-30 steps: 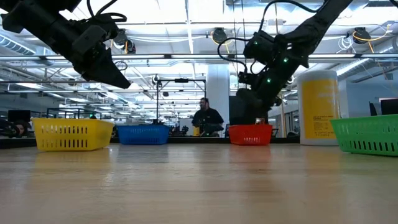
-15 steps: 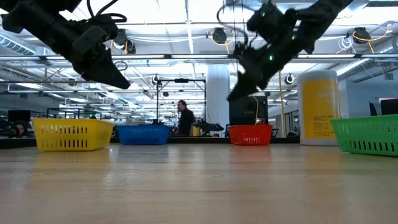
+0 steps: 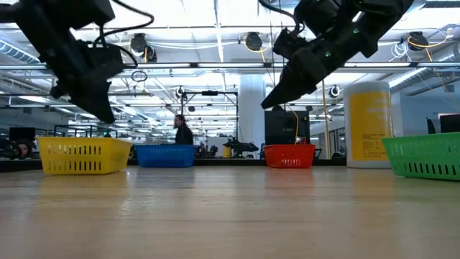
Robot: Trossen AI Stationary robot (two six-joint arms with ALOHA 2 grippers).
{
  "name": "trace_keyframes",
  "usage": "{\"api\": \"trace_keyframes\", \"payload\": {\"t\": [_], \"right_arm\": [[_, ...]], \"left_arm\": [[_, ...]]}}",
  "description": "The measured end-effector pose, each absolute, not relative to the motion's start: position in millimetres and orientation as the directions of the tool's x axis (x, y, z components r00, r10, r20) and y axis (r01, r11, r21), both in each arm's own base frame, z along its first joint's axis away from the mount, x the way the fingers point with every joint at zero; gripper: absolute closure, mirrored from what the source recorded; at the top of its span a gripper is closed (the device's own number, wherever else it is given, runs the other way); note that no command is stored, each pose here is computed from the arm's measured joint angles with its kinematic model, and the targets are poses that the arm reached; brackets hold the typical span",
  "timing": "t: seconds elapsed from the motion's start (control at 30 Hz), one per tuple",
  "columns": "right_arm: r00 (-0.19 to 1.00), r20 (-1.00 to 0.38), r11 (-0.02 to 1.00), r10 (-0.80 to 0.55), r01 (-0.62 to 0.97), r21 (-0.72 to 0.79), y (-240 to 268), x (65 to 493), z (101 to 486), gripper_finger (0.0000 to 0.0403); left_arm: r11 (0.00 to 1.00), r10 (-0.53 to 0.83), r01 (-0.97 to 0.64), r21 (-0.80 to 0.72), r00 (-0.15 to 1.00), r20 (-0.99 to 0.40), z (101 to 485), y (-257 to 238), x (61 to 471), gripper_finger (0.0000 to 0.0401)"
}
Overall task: Pick & Place Travel size toiletries
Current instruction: Adjust the yellow bin on the table
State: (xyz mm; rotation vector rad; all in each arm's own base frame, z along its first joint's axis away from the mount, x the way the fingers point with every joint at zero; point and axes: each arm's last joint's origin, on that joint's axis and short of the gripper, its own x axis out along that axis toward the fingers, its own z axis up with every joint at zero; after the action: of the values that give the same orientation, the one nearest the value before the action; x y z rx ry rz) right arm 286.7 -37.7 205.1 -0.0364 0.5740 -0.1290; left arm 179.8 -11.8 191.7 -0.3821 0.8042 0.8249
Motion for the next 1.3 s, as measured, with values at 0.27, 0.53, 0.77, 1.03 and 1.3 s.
{"api": "trace_keyframes", "payload": {"t": [0.27, 0.53, 0.77, 1.03, 1.3], "right_arm": [[0.841, -0.525, 0.991, -0.134, 0.114, -0.069, -37.9, 287.5, 206.5, 0.0344], [0.841, -0.525, 0.991, -0.134, 0.113, -0.071, -37.9, 287.5, 206.5, 0.0344], [0.840, -0.526, 0.991, -0.134, 0.113, -0.071, -37.9, 287.5, 206.3, 0.0344], [0.840, -0.526, 0.991, -0.134, 0.113, -0.071, -37.9, 287.5, 206.3, 0.0344], [0.840, -0.526, 0.991, -0.134, 0.113, -0.071, -37.9, 287.5, 206.3, 0.0344]], "left_arm": [[0.574, 0.570, -0.808, 0.129, 0.282, -0.772, 170.2, 5.2, 191.7, 0.0396], [0.603, 0.585, -0.775, 0.192, 0.266, -0.766, 160.2, 14.2, 203.1, 0.0392], [0.681, 0.570, -0.704, 0.201, 0.338, -0.749, 163.8, 5.5, 207.3, 0.0399], [0.675, 0.553, -0.717, 0.172, 0.338, -0.761, 163.2, 5.3, 207.2, 0.0399], [0.659, 0.523, -0.738, 0.144, 0.312, -0.793, 156.4, 12.3, 210.8, 0.0397]]}}
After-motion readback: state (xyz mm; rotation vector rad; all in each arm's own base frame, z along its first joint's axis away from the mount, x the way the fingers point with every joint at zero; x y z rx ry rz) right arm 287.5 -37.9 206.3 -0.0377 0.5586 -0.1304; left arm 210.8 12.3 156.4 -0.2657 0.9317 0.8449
